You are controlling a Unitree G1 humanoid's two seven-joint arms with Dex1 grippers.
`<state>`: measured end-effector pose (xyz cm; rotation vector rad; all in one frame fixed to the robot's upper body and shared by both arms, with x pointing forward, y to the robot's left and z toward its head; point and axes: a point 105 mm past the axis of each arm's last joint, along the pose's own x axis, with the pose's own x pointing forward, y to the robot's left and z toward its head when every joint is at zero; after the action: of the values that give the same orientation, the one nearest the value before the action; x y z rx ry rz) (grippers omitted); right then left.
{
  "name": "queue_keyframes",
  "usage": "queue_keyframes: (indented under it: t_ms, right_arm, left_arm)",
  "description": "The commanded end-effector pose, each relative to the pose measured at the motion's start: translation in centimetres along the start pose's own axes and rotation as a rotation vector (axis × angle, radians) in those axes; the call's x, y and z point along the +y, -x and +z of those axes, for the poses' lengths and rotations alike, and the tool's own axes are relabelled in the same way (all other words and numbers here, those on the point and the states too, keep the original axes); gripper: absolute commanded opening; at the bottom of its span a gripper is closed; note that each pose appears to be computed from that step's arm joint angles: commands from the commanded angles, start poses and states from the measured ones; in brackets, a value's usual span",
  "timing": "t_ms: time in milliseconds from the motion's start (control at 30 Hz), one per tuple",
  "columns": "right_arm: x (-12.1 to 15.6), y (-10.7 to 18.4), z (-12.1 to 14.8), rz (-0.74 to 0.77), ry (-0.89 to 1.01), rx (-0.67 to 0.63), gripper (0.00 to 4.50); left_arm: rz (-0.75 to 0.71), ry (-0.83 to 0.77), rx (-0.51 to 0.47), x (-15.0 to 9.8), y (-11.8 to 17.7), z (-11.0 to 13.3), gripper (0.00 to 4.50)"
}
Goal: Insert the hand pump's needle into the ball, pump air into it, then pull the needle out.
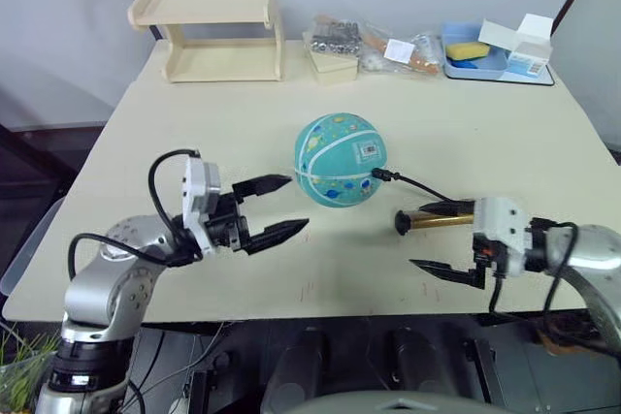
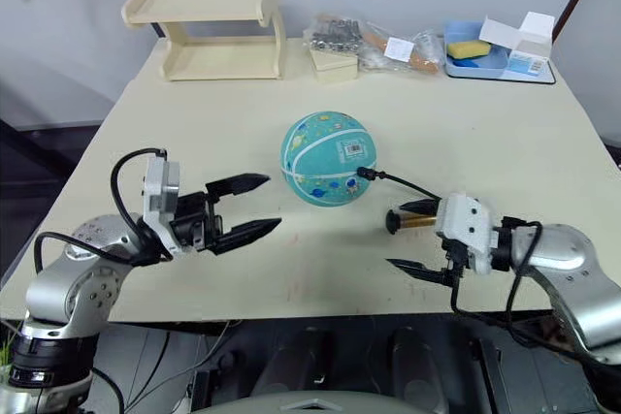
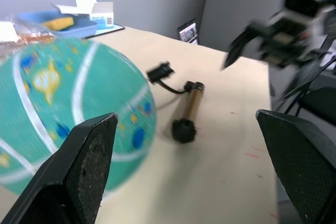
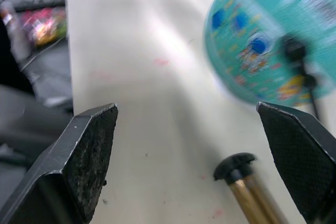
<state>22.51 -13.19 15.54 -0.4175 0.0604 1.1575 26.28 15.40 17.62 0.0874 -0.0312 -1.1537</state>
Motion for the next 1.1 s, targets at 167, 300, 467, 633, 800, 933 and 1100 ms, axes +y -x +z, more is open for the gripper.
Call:
queue_keyframes:
  t_ms: [167,300,467,633,800,933,1100]
  right_arm:
    - [-0.6,5.3,4.0,-0.261,0.115,-0.061,4.43]
    - [-0.7,6.0,5.2,-0.251,0.147,-0.044,4.43]
    - [-0.9,5.4,5.6,-0.238,0.151,-0.025,4.43]
    - [-1.0,4.2,5.4,-0.214,0.146,0.003,4.43]
    - [-1.4,3.3,5.0,-0.204,0.139,0.015,4.43]
    - [-1.9,2.5,4.7,-0.205,0.127,0.025,4.43]
    - [-2.8,1.4,4.6,-0.208,0.145,0.041,4.43]
  left_arm:
    - [0.135,-0.069,0.04,3.8,-2.8,2.8,4.5]
    - [0.184,-0.091,0.067,5.7,-3.6,3.3,4.5]
    - [0.164,-0.113,0.064,5.9,-4.7,3.5,4.5]
    - [0.182,-0.137,0.077,6.7,-5.1,3.4,4.5]
    - [0.21,-0.14,0.066,7.4,-7.1,3.2,4.5]
    - [0.25,-0.153,0.11,7.8,-8.9,1.4,4.5]
    - [0.253,-0.15,0.146,7.7,-9.9,-0.3,4.5]
